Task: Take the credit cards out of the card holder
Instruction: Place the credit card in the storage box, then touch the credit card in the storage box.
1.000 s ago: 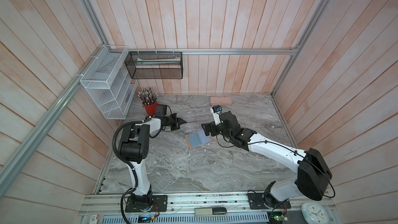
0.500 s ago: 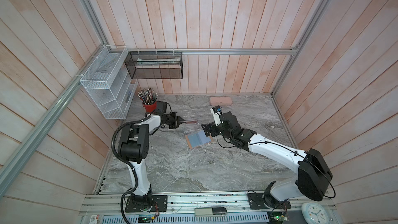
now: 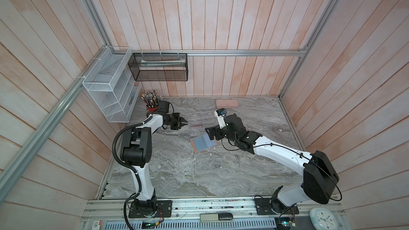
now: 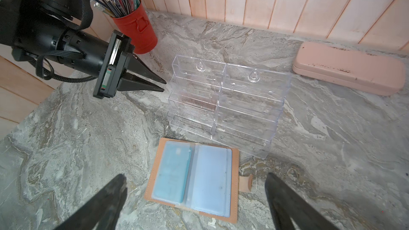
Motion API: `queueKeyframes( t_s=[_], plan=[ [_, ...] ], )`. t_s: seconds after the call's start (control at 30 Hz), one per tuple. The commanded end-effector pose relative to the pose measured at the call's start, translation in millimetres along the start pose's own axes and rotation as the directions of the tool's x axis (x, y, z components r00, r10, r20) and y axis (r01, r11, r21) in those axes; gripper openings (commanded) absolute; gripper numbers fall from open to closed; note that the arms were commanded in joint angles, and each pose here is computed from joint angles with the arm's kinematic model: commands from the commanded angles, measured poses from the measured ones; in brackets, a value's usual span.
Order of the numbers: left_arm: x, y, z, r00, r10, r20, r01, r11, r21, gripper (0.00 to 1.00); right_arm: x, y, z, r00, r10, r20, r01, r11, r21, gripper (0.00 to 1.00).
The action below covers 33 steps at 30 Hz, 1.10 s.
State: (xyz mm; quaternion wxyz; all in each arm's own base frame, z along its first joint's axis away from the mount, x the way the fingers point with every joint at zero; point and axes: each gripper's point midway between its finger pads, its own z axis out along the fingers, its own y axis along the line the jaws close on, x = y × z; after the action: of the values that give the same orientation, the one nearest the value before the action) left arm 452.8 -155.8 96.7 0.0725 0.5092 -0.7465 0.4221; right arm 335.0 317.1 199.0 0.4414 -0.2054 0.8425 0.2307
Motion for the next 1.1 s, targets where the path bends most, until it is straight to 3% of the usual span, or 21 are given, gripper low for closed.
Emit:
queueKeyframes(
  t_s=[0.0, 0.07, 0.2, 0.4, 0.53, 0.63, 0.7, 0.9, 1.07],
  plan=[
    [5, -15, -20, 0.992, 0.113, 0.050, -0.114, 0.993, 0.020, 0.22, -10, 9, 7, 1.000, 0.014, -0.007, -0.014, 0.999, -0.051, 0.98],
    [7, -18, -26, 0.986, 0.155, 0.058, -0.156, 0.988, 0.022, 0.25, -11, 13, 11, 1.000, 0.024, -0.020, -0.025, 0.997, -0.077, 0.98],
    [11, -26, -41, 0.956, 0.278, 0.094, -0.280, 0.960, 0.008, 0.45, -13, 16, 23, 0.996, 0.076, -0.050, -0.082, 0.987, -0.137, 0.98],
    [21, -23, -67, 0.876, 0.455, 0.163, -0.453, 0.890, -0.051, 0.62, -13, 24, 40, 0.985, 0.144, -0.098, -0.166, 0.949, -0.269, 0.98],
    [27, -18, -93, 0.776, 0.574, 0.260, -0.574, 0.815, -0.085, 0.91, -12, 28, 53, 0.973, 0.191, -0.129, -0.224, 0.915, -0.334, 0.98],
    [27, -9, -110, 0.699, 0.639, 0.321, -0.636, 0.761, -0.130, 0.92, -6, 35, 67, 0.969, 0.176, -0.171, -0.229, 0.902, -0.367, 0.98],
    [29, -2, -116, 0.663, 0.673, 0.328, -0.665, 0.731, -0.154, 1.00, -2, 38, 74, 0.966, 0.178, -0.190, -0.239, 0.894, -0.380, 0.98],
    [33, 12, -124, 0.566, 0.750, 0.342, -0.731, 0.648, -0.214, 1.00, 7, 47, 93, 0.959, 0.180, -0.219, -0.257, 0.879, -0.403, 0.98],
    [40, 11, -151, 0.408, 0.789, 0.461, -0.766, 0.570, -0.297, 1.00, 8, 52, 108, 0.954, 0.183, -0.236, -0.270, 0.867, -0.419, 0.98]
  ],
)
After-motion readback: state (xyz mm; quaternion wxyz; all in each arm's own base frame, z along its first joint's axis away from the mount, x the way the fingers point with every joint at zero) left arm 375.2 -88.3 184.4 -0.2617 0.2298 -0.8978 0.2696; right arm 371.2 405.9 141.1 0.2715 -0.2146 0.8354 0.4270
